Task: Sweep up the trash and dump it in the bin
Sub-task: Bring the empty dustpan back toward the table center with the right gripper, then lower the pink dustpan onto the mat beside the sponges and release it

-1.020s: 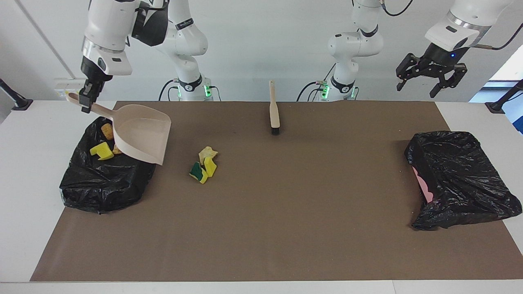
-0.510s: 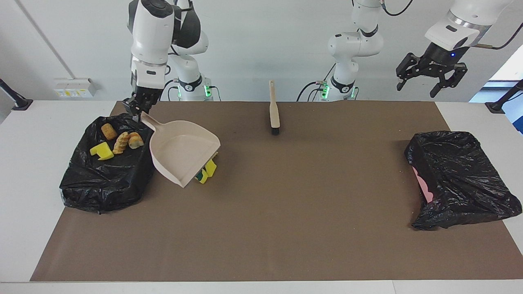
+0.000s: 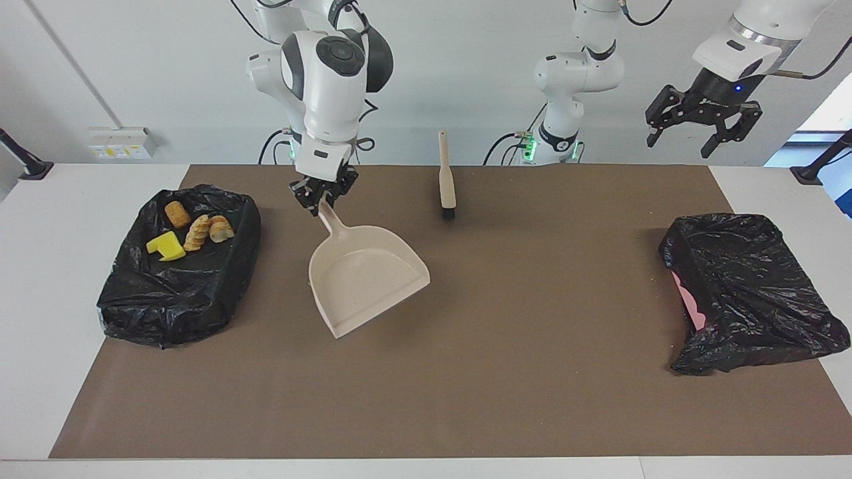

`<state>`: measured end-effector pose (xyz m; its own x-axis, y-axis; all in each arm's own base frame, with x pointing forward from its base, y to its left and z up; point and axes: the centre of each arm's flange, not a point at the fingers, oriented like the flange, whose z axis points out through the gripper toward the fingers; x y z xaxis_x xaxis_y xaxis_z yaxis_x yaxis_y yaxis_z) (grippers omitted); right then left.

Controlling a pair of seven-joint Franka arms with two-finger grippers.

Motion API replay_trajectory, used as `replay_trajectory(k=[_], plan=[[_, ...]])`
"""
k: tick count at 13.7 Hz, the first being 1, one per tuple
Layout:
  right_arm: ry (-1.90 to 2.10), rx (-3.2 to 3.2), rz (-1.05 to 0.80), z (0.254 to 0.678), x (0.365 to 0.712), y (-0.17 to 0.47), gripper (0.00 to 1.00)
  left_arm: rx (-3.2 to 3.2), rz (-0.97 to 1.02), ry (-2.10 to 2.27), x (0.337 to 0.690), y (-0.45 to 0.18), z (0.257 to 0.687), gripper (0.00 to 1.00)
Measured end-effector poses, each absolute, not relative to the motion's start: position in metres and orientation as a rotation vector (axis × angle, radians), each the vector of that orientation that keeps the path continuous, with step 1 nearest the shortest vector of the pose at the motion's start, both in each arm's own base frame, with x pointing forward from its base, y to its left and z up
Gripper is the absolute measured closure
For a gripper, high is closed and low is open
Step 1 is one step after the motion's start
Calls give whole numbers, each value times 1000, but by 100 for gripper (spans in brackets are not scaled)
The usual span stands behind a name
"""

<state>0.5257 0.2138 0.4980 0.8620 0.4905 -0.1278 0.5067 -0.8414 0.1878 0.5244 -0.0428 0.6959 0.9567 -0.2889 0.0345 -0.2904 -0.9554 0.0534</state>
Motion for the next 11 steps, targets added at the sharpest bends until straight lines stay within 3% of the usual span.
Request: replay_trajectory(k=[6, 11], plan=[[166, 3104, -176, 467, 549, 303, 67, 3050, 21, -447, 523, -40, 695, 0], [37, 3114, -207, 407, 563, 392, 67, 3051, 15, -460, 522, -45, 695, 0]])
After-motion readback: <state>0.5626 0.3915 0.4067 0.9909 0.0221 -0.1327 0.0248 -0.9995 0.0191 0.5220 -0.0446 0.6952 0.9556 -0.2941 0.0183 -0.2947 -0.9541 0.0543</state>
